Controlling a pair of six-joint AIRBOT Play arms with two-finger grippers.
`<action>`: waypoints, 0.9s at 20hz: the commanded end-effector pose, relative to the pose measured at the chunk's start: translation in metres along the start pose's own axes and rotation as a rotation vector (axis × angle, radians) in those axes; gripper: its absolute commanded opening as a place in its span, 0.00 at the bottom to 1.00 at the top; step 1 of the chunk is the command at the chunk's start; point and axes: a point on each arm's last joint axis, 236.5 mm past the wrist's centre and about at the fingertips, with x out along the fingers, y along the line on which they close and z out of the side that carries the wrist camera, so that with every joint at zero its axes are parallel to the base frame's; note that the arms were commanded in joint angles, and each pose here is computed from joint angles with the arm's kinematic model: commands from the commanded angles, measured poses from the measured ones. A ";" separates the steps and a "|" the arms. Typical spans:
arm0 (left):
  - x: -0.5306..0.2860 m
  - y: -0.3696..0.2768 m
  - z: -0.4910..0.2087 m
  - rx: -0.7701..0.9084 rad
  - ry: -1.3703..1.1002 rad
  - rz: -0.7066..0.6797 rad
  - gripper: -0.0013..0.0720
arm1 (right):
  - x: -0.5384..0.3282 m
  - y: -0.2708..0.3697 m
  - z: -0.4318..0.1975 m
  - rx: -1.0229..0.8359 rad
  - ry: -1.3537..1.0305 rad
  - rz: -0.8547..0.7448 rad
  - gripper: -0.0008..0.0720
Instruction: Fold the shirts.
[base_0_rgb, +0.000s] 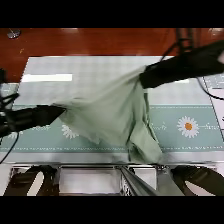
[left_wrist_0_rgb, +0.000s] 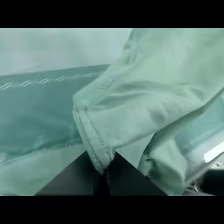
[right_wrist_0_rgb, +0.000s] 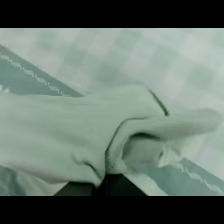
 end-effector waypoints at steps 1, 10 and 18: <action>0.047 0.069 -0.021 -0.139 0.004 0.117 0.05 | 0.102 -0.018 0.015 0.160 0.014 0.065 0.05; 0.045 0.118 0.009 -0.179 0.226 0.202 0.98 | 0.029 -0.162 -0.059 0.290 0.388 -0.073 0.87; 0.078 0.162 -0.026 -0.332 0.298 0.238 0.98 | 0.031 -0.122 -0.260 0.719 0.285 -0.037 0.86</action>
